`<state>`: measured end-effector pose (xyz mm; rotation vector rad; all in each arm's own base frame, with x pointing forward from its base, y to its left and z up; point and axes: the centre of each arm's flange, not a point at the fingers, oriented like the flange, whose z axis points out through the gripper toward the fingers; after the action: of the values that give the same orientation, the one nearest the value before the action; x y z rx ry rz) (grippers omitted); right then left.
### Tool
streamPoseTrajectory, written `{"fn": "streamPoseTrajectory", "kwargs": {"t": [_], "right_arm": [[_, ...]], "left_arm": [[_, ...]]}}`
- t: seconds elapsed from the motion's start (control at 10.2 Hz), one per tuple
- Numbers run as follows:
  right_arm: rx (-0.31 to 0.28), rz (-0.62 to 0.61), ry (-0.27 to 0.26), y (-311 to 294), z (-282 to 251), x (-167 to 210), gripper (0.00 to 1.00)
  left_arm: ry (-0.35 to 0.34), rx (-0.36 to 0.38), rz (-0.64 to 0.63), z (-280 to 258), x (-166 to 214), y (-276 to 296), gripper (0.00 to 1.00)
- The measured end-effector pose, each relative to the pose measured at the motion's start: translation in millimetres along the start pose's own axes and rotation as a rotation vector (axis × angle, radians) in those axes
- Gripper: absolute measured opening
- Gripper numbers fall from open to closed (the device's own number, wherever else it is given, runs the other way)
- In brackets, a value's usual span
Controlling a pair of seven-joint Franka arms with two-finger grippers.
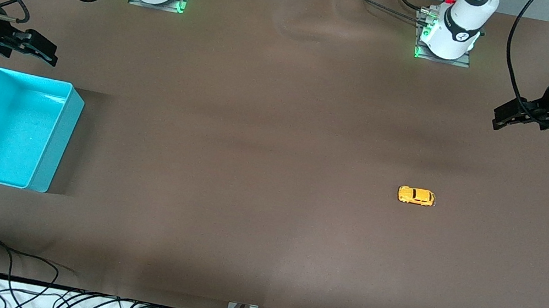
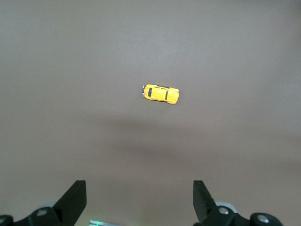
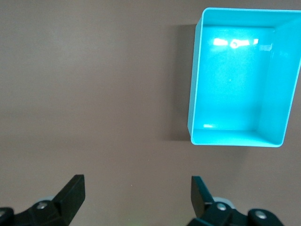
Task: Wind up and store yellow beetle car
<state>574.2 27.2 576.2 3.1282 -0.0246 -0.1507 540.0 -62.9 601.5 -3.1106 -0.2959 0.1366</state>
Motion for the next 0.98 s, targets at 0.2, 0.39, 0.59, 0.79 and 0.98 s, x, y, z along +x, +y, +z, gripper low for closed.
{"fn": "streamPoseTrajectory", "kwargs": {"t": [0.2, 0.39, 0.59, 0.79, 0.98], "right_arm": [[0.0, -0.002, 0.0, 1, 0, 0, 1.0], [0.0, -0.006, -0.001, 9, 1, 1, 1.0], [0.002, -0.006, 0.0, 14, 1, 1, 1.0], [0.004, -0.001, 0.008, 17, 0, 2, 1.0], [0.005, 0.003, 0.011, 20, 0, 3, 1.0]], "left_arm": [[0.0, 0.0, 0.0, 0, 0, 0, 1.0], [-0.001, 0.0, 0.0, 0, 0, 0, 1.0], [-0.018, 0.005, 0.0, 4, 1, 0, 1.0], [-0.071, 0.021, 0.008, 11, -3, -1, 1.0], [-0.106, 0.027, 0.036, 15, -3, -12, 1.0]]}}
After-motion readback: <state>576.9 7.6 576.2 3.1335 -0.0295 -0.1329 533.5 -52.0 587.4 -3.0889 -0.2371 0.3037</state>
